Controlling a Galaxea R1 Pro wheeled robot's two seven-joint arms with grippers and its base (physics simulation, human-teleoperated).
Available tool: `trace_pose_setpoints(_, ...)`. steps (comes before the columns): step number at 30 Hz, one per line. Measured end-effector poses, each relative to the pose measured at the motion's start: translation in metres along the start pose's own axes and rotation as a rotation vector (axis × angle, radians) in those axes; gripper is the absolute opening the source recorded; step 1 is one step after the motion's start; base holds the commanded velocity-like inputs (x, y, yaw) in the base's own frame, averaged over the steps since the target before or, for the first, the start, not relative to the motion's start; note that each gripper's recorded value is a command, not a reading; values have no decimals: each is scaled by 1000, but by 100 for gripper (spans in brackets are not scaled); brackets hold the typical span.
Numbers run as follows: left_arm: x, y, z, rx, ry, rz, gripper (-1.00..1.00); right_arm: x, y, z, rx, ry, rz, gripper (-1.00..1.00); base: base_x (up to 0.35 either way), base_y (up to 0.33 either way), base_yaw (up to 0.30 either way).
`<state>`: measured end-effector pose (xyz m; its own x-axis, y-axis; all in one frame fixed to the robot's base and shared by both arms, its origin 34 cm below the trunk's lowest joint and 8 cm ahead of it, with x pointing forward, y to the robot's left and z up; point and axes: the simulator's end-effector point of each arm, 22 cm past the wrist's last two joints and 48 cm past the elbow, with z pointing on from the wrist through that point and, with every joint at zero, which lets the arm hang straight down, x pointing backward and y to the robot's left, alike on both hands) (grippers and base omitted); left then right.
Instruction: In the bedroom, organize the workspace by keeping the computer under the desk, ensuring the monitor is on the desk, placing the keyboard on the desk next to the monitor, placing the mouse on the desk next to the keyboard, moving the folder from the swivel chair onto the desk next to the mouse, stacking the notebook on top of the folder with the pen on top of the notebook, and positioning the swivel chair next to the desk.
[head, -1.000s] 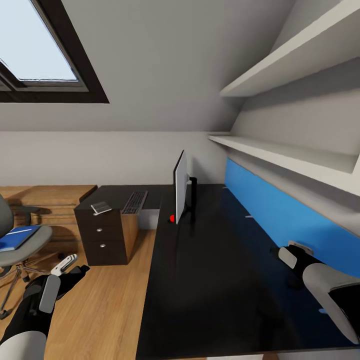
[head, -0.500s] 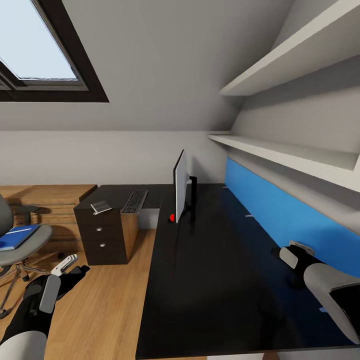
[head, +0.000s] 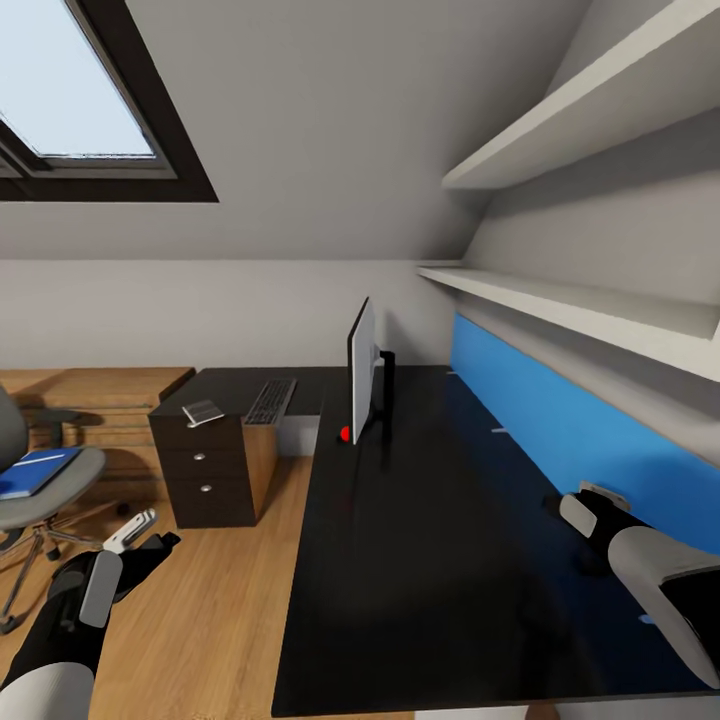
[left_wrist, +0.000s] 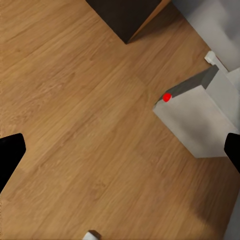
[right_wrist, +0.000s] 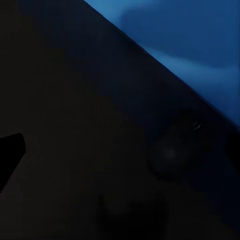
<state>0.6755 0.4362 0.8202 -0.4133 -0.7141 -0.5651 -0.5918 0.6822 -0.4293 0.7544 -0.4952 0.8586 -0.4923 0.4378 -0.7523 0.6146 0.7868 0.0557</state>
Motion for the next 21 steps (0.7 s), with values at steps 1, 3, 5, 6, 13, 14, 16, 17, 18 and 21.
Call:
trace_pose_setpoints(1,1,0,1,-1,2,0,100,1,0,1,1,1,0,100,0,0,67)
trace_pose_setpoints(3,2,1,2,-4,5,0,100,2,-1,2,2,3,-2,100,0,0,72)
trace_pose_setpoints(5,4,2,3,-6,8,1,100,3,-1,3,4,5,-3,100,0,0,76)
trace_pose_setpoints(6,4,3,4,-7,10,1,100,3,-1,3,5,5,-3,100,0,0,79)
trace_pose_setpoints(13,9,5,7,-14,19,2,100,7,-2,7,9,11,-7,100,0,0,81)
trace_pose_setpoints(14,9,6,8,-16,19,2,100,8,-3,8,11,11,-7,100,0,0,79)
trace_pose_setpoints(16,10,7,9,-18,22,3,100,9,-3,9,12,12,-7,100,0,0,66)
trace_pose_setpoints(17,10,7,9,-19,23,3,100,9,-3,10,13,13,-8,100,0,0,49)
trace_pose_setpoints(18,11,8,10,-21,24,3,100,10,-3,10,14,14,-8,100,0,0,39)
trace_pose_setpoints(21,12,9,11,-24,27,4,100,12,-4,12,16,16,-5,100,0,0,19)
